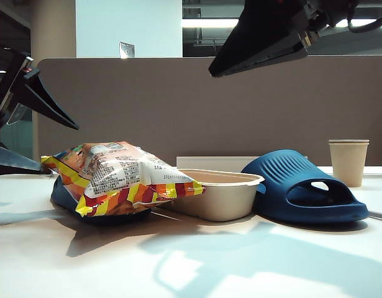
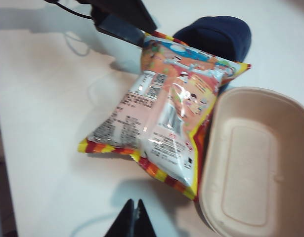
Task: Pick up a bag of chips and put them in the box.
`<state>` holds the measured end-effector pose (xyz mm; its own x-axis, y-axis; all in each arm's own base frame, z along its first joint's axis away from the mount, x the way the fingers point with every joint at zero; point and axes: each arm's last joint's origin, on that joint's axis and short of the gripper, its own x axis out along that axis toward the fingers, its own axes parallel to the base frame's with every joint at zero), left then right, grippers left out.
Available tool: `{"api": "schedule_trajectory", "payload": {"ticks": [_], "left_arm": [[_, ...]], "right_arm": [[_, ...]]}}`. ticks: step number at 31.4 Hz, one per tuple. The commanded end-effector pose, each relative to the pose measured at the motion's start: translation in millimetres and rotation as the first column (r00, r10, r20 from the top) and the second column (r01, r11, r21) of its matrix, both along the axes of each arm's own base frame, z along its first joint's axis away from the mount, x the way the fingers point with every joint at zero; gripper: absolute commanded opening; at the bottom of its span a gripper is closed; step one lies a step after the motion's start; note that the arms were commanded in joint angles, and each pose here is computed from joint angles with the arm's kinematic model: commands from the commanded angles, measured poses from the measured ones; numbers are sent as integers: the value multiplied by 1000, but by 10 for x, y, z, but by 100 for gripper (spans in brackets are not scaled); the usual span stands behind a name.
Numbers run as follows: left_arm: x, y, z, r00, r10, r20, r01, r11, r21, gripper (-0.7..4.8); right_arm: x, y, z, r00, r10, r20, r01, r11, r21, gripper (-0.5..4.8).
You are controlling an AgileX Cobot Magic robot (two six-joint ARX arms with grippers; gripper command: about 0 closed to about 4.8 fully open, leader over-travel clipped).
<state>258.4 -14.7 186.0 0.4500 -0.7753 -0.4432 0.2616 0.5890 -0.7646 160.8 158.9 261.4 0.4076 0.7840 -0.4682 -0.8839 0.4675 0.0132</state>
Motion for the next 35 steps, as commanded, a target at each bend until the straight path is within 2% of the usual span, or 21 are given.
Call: {"api": "schedule_trajectory", "payload": {"ticks": [1, 7, 15, 24, 26, 28, 30, 35], "left_arm": [[25, -32, 7, 1000, -14, 11, 14, 1000, -9, 408], [50, -167, -25, 998, -58, 11, 59, 998, -14, 408], [106, -333, -126, 998, -65, -1, 65, 998, 24, 408], [158, -362, -273, 997, -61, -38, 63, 997, 39, 391], [160, -362, -270, 997, -63, -34, 64, 997, 38, 353], [164, -363, -266, 998, -64, -25, 65, 997, 39, 275], [165, -363, -266, 998, -64, -24, 65, 997, 39, 221], [164, -363, -266, 998, -65, -25, 66, 997, 38, 209]], "right_arm": [[6, 19, 57, 999, 18, 33, -19, 999, 37, -5], [12, 29, 83, 998, 29, 51, -33, 998, 61, -5], [12, 29, 81, 998, 29, 50, -32, 998, 60, -5], [13, 29, 81, 998, 29, 50, -32, 998, 60, -5], [13, 29, 81, 998, 29, 50, -32, 998, 60, -5], [13, 29, 81, 998, 29, 50, -31, 998, 59, -5], [13, 28, 80, 998, 28, 50, -31, 998, 59, -5], [15, 28, 79, 998, 24, 51, -27, 998, 57, -5]]}}
